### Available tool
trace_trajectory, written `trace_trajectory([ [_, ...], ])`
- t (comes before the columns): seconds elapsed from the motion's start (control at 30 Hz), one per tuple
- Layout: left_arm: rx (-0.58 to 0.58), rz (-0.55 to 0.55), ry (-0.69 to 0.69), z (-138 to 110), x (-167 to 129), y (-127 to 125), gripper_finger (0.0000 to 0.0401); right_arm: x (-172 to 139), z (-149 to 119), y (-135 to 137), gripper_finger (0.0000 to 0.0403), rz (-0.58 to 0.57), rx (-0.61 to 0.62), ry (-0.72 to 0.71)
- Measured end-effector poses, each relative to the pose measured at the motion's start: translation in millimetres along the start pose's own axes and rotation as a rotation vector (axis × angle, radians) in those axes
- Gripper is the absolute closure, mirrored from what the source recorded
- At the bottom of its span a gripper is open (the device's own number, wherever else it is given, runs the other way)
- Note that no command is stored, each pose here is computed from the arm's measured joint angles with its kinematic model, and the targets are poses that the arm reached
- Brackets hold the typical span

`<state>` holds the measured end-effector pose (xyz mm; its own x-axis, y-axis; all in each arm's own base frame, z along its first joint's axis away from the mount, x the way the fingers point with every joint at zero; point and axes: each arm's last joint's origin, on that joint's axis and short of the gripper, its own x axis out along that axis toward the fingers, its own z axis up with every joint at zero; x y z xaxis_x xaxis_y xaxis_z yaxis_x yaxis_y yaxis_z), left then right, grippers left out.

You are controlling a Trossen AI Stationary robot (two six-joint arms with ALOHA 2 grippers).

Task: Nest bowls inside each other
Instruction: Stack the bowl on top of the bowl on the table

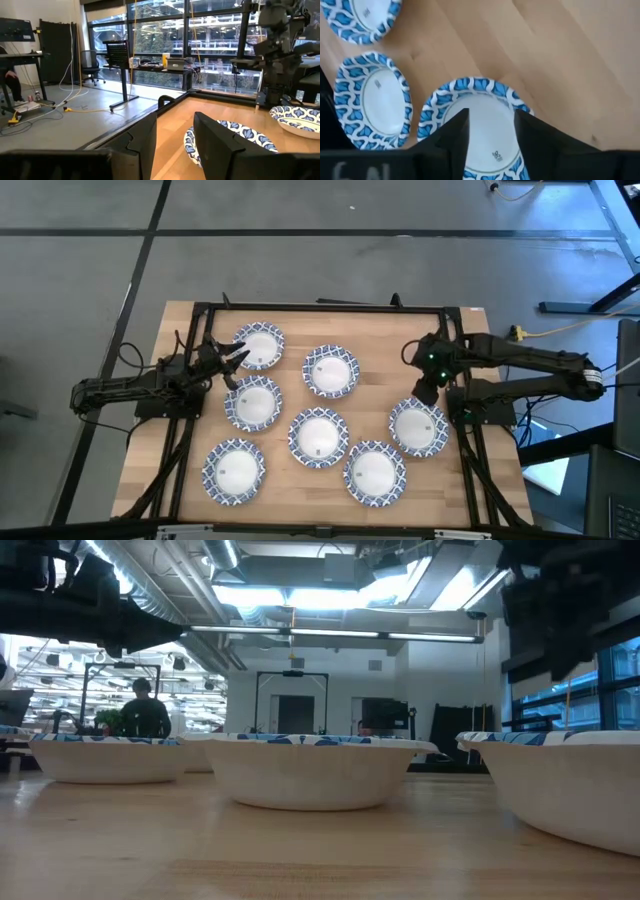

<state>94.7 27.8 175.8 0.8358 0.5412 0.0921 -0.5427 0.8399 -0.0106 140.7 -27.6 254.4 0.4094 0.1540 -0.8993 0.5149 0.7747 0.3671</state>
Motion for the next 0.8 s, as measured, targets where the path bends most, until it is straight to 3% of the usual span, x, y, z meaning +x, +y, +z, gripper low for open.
trace_trajectory([
  [0.2,0.0,0.0,0.001,0,0,0,0.0277,16,-8,-8,0.0161,-0.01,0.024,0.059],
  [0.37,0.0,0.0,0.0,0,0,0,0.0277,27,-11,-13,0.0127,-0.023,0.017,0.064],
  [0.8,-0.001,0.0,0.0,0,0,0,0.0277,67,-35,-37,0.0146,-0.127,0.172,0.128],
])
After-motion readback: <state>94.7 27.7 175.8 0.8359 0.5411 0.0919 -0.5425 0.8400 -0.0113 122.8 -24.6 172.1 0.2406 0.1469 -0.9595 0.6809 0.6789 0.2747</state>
